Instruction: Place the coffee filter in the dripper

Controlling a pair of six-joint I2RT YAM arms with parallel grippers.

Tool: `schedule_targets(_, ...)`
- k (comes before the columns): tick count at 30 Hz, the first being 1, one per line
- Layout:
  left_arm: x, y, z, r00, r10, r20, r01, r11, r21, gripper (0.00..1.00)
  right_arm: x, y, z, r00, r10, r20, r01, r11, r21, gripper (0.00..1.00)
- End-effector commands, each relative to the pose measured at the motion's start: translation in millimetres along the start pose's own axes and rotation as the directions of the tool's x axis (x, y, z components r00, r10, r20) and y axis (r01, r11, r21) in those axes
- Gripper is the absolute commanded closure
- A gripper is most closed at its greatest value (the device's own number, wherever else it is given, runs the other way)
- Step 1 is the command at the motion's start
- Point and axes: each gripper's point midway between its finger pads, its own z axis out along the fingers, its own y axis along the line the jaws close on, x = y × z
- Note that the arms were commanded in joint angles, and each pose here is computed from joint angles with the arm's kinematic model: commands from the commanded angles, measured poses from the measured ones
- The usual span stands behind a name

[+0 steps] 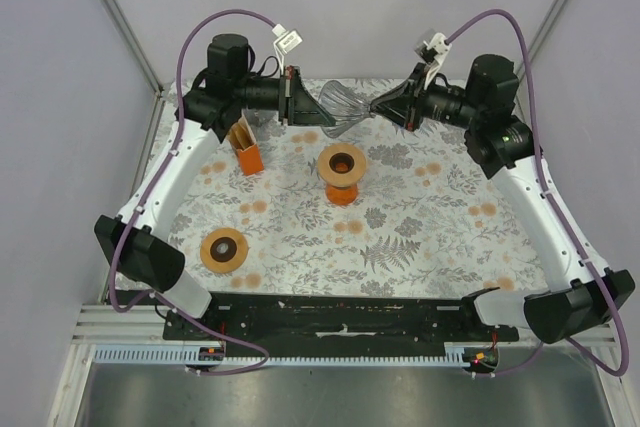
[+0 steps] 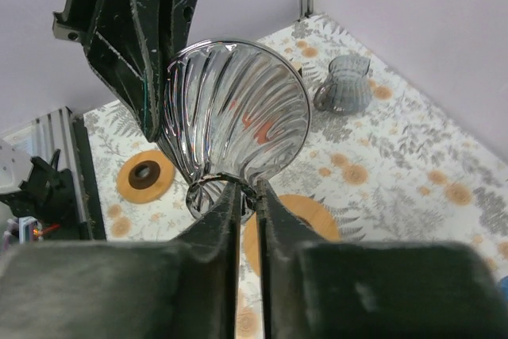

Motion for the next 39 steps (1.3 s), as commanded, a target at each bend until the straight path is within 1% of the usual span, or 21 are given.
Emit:
schedule_targets(1,7.1,2.0,-1.7,0.997,0.076,-0.023,-0.077,0.996,-0.044,0.98,4.6,-8.1,3.6,0.999,-0.032,-0.009,0.032,0.999,0.042,0.65)
schedule_targets(2,9.0,12.3,-3.9,0.991,0.124,-0.041,-0.127,0.986,-0.107,0.98,8.5,-10.6,1.9,1.000,-0.017,-0.024,0.018,0.998,0.064,0.56)
schedule_targets(3,11.7,22.3,-8.7,0.984,0.162,-0.068,-0.172,0.970,-0.171,0.98,10.7,-13.8,0.3,0.998,-0.050,-0.037,0.053,0.995,0.083,0.48)
schedule_targets(5,13.2,44.7,-21.6,0.955,0.257,-0.151,-0.293,0.904,-0.311,0.98,15.1,-22.2,-6.0,0.997,-0.052,-0.060,0.060,0.988,0.139,0.41)
schedule_targets(7,14.5,67.8,-39.1,0.900,0.331,-0.283,-0.429,0.780,-0.455,0.98,15.5,-29.4,-13.8,0.997,-0.041,-0.068,0.053,0.980,0.189,0.36)
schedule_targets(9,15.8,79.3,-54.1,0.821,0.392,-0.415,-0.567,0.645,-0.512,0.98,14.8,-35.8,-19.7,0.998,-0.014,-0.068,0.029,0.974,0.227,0.33)
schedule_targets(11,22.3,81.2,-63.2,0.710,0.434,-0.555,-0.700,0.521,-0.488,0.98,13.7,-39.7,-23.2,0.997,0.017,-0.072,0.002,0.968,0.251,0.32)
schedule_targets(13,29.2,75.2,-67.3,0.582,0.452,-0.676,-0.807,0.418,-0.417,0.98,11.8,-43.1,-23.1,0.995,0.047,-0.087,-0.021,0.963,0.270,0.30)
schedule_targets(15,38.7,71.6,-71.9,0.449,0.428,-0.784,-0.886,0.327,-0.328,0.98,9.0,-44.0,-22.6,0.990,0.100,-0.100,-0.068,0.958,0.280,0.26)
schedule_targets(17,46.7,70.0,-77.5,0.321,0.400,-0.859,-0.938,0.258,-0.231,0.98,0.8,-40.3,-20.2,0.986,0.133,-0.100,-0.103,0.959,0.266,0.24)
schedule_targets(18,48.3,69.7,-81.5,0.266,0.383,-0.885,-0.956,0.223,-0.191,0.98,-3.8,-38.7,-18.4,0.985,0.143,-0.095,-0.115,0.960,0.255,0.24)
schedule_targets(19,52.3,70.3,-84.8,0.198,0.367,-0.909,-0.972,0.193,-0.134,0.98,-6.7,-35.5,-17.0,0.984,0.155,-0.092,-0.128,0.961,0.246,0.24)
schedule_targets(20,54.1,68.8,-87.2,0.149,0.358,-0.922,-0.981,0.167,-0.093,0.98,-8.9,-33.9,-14.9,0.983,0.159,-0.090,-0.133,0.961,0.243,0.25)
schedule_targets(23,59.1,59.6,-90.4,-0.043,0.340,-0.940,-0.995,0.074,0.072,0.98,-12.2,-25.3,-6.1,0.982,0.166,-0.092,-0.141,0.964,0.227,0.25)
schedule_targets(27,62.7,43.4,-76.5,-0.244,0.341,-0.908,-0.970,-0.073,0.233,0.98,-3.3,-10.9,12.6,0.971,0.188,-0.147,-0.158,0.968,0.193,0.26)
schedule_targets(30,65.2,35.2,-67.0,-0.352,0.334,-0.874,-0.934,-0.186,0.304,0.98,9.8,3.2,31.3,0.962,0.179,-0.204,-0.147,0.976,0.163,0.22)
schedule_targets(32,69.5,32.5,-62.3,-0.406,0.330,-0.852,-0.908,-0.254,0.334,0.98,20.1,11.4,42.0,0.953,0.179,-0.245,-0.147,0.979,0.144,0.19)
schedule_targets(33,68.4,30.7,-62.0,-0.423,0.322,-0.847,-0.896,-0.287,0.338,0.98,26.1,14.0,46.6,0.946,0.181,-0.267,-0.148,0.979,0.139,0.19)
schedule_targets(35,70.1,33.7,-62.1,-0.464,0.290,-0.837,-0.870,-0.324,0.370,0.98,36.6,19.4,54.9,0.935,0.179,-0.306,-0.146,0.981,0.129,0.19)
schedule_targets(37,68.1,35.8,-62.3,-0.469,0.267,-0.842,-0.863,-0.341,0.373,0.98,49.9,21.1,60.2,0.919,0.180,-0.350,-0.141,0.981,0.133,0.20)
schedule_targets(39,65.9,34.5,-61.4,-0.459,0.269,-0.846,-0.867,-0.345,0.361,0.98,63.2,24.9,65.0,0.902,0.184,-0.389,-0.147,0.981,0.124,0.22)
